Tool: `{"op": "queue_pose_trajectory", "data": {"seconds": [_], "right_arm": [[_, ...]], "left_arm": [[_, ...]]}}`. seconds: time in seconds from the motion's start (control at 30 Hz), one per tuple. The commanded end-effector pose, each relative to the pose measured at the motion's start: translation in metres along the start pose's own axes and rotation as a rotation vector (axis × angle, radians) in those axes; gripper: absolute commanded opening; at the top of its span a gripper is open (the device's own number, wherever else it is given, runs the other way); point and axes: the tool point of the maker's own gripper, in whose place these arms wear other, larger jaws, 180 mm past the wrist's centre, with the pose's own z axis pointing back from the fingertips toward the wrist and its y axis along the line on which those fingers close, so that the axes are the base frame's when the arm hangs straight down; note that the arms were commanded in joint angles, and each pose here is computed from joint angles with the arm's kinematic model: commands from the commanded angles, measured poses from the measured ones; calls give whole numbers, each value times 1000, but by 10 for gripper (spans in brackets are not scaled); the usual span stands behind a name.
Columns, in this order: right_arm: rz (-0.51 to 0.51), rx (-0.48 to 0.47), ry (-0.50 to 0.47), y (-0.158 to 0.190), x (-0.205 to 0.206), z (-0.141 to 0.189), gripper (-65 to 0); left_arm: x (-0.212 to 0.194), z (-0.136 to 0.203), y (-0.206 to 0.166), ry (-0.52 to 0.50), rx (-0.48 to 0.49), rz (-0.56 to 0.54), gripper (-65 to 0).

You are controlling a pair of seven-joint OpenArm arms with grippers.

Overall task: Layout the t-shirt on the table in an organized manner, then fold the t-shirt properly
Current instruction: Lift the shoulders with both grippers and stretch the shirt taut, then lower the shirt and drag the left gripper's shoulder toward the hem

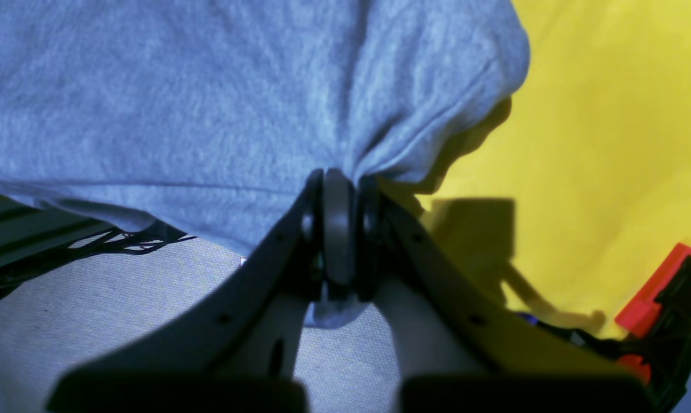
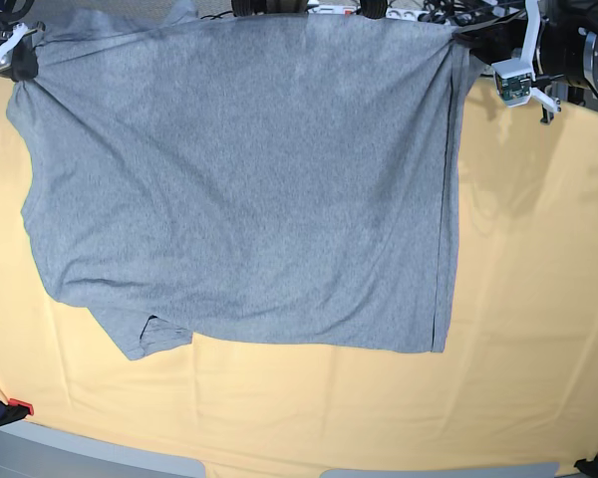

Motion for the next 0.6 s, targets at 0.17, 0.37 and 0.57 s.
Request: {"op": "queue_pose_trajectory", "data": {"seconds": [0.17, 0.37, 0.57], "right_arm": [[48, 61, -103, 5, 32, 12, -650], [48, 62, -182, 5, 48, 14, -650], [52, 52, -238, 2, 66, 13, -650]], "left_arm": [[12, 7, 8, -27, 34, -51, -650], [40, 10, 20, -177, 101, -69, -650], [64, 18, 31, -287, 162, -109, -650]]}}
